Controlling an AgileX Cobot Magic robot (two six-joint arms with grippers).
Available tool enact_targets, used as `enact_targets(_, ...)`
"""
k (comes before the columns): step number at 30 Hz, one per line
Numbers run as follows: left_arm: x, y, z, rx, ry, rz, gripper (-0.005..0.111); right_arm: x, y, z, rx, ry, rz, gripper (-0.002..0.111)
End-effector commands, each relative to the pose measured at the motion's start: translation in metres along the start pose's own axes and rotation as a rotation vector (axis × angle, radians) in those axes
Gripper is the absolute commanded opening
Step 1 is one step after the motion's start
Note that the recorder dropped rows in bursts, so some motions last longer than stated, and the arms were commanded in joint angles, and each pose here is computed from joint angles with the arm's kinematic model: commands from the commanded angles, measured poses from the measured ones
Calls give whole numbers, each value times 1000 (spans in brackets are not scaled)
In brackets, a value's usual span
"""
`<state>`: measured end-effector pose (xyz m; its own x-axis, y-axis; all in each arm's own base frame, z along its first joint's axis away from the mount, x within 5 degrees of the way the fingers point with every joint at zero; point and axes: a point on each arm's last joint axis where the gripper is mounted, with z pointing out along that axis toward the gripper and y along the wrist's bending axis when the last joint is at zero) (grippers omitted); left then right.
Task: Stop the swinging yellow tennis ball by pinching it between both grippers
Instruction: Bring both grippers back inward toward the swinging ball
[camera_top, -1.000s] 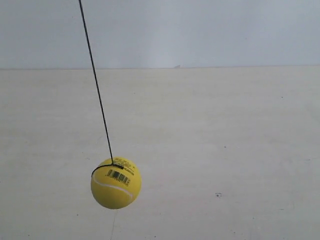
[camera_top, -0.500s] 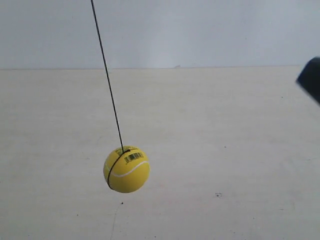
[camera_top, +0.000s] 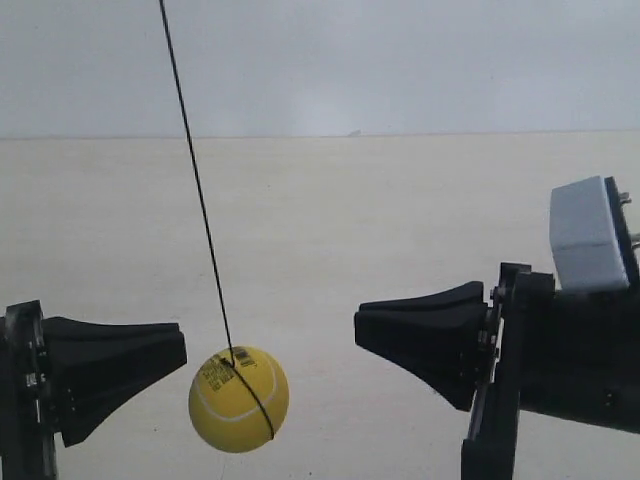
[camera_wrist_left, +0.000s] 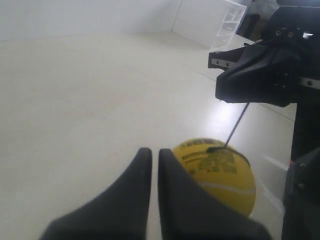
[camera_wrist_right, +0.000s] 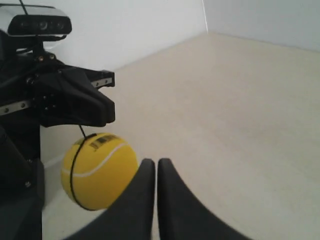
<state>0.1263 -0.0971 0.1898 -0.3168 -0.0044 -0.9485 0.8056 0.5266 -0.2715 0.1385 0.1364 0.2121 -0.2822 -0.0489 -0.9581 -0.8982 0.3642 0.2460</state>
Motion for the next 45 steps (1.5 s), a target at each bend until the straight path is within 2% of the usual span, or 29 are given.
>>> enact_targets(1, 7, 0, 4, 38, 32, 39, 5, 4, 1, 2, -40, 20, -41, 0)
enact_targets(6, 5, -1, 4, 63, 5, 55, 5, 3, 3, 2, -58, 3, -45, 0)
enact_targets(12, 2, 1, 4, 40, -30, 57, 5, 3, 3, 2, -53, 1, -46, 0)
enact_targets(28, 6, -4, 4, 93, 14, 69, 5, 12, -2, 8, -65, 33, 12, 0)
enact_targets(37, 8, -6, 4, 117, 37, 56, 5, 15, 4, 10, -147, 42, 30, 0)
enact_targets(45, 10, -7, 4, 130, 50, 57, 5, 20, 18, 22, -145, 77, -5, 0)
